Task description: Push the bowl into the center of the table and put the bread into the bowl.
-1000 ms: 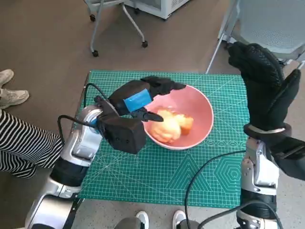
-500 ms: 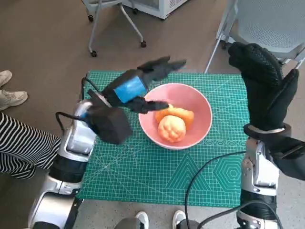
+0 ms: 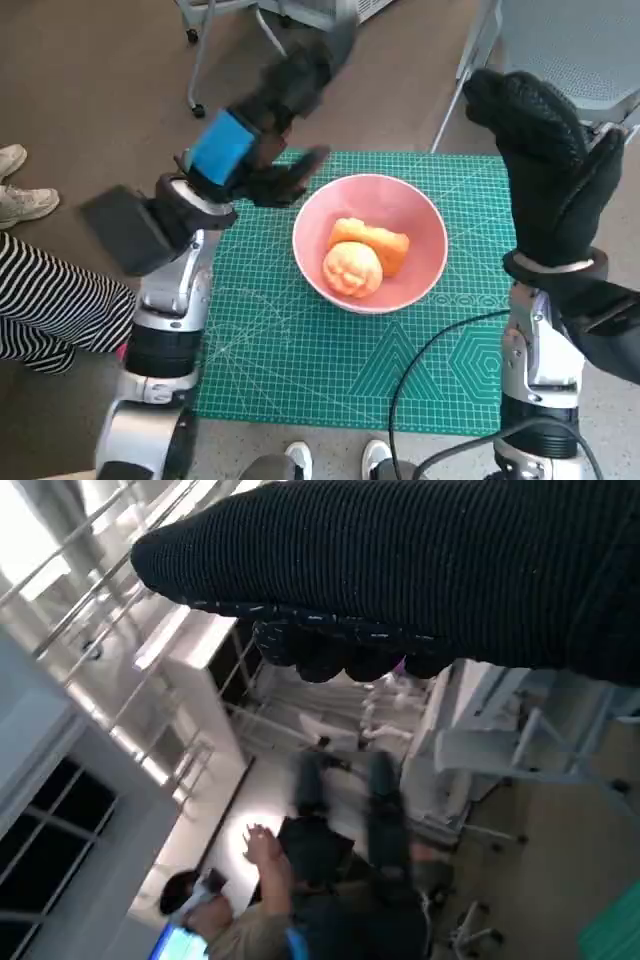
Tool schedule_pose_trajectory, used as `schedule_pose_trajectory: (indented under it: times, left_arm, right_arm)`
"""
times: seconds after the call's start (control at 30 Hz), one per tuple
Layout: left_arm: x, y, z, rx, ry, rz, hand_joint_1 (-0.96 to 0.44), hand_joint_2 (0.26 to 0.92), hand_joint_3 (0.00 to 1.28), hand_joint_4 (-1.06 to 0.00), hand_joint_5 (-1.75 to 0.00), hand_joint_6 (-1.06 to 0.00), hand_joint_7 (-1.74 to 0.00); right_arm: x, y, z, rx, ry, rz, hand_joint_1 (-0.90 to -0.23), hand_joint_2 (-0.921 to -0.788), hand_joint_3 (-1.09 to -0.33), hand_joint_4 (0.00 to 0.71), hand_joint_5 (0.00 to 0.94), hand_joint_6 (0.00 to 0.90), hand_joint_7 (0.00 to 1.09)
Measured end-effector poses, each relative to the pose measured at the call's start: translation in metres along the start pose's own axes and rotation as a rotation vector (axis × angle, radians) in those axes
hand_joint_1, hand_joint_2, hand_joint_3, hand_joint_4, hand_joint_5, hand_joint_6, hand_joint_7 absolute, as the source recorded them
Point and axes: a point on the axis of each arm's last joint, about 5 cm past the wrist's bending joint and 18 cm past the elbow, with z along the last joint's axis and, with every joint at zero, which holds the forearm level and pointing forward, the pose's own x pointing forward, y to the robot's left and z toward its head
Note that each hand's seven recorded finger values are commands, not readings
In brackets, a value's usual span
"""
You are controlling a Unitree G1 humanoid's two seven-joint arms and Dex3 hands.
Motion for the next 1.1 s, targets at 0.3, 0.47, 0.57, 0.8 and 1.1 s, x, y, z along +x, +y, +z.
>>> schedule_pose_trajectory:
  times: [0.3,0.47,0.57,0.8,1.1]
  left_arm:
    - [-0.008,-0.001,-0.004,-0.048,-0.043,0.037,-0.82,0.921,0.47,-0.07,-0.02,-0.23,-0.1]
    - [-0.01,0.0,-0.004,-0.045,-0.059,0.037,-0.81,0.921,0.43,-0.09,-0.02,-0.24,-0.12]
    - [-0.01,-0.001,-0.005,-0.047,-0.058,0.033,-0.81,0.921,0.43,-0.09,-0.02,-0.24,-0.12]
    - [-0.01,-0.002,-0.008,-0.036,-0.041,0.018,-0.8,0.921,0.46,-0.08,-0.01,-0.14,-0.22]
    - [-0.011,-0.003,-0.01,0.007,-0.037,0.0,-0.79,0.921,0.51,-0.06,0.0,0.0,-0.39]
  right_arm:
    - [0.0051,-0.002,0.002,-0.012,-0.019,0.009,-0.652,-0.921,-0.613,0.193,0.009,0.049,0.56]
    - [0.0041,-0.004,0.0,-0.021,-0.011,0.008,-0.654,-0.921,-0.618,0.193,0.008,0.049,0.56]
    - [0.0038,-0.004,-0.001,-0.023,-0.008,0.007,-0.657,-0.921,-0.619,0.193,0.008,0.05,0.56]
    - [0.0031,-0.003,-0.004,-0.052,0.005,0.017,-0.652,-0.921,-0.642,0.194,0.007,0.038,0.56]
    - [0.004,-0.004,-0.005,-0.056,-0.001,0.019,-0.647,-0.921,-0.661,0.185,0.002,0.022,0.56]
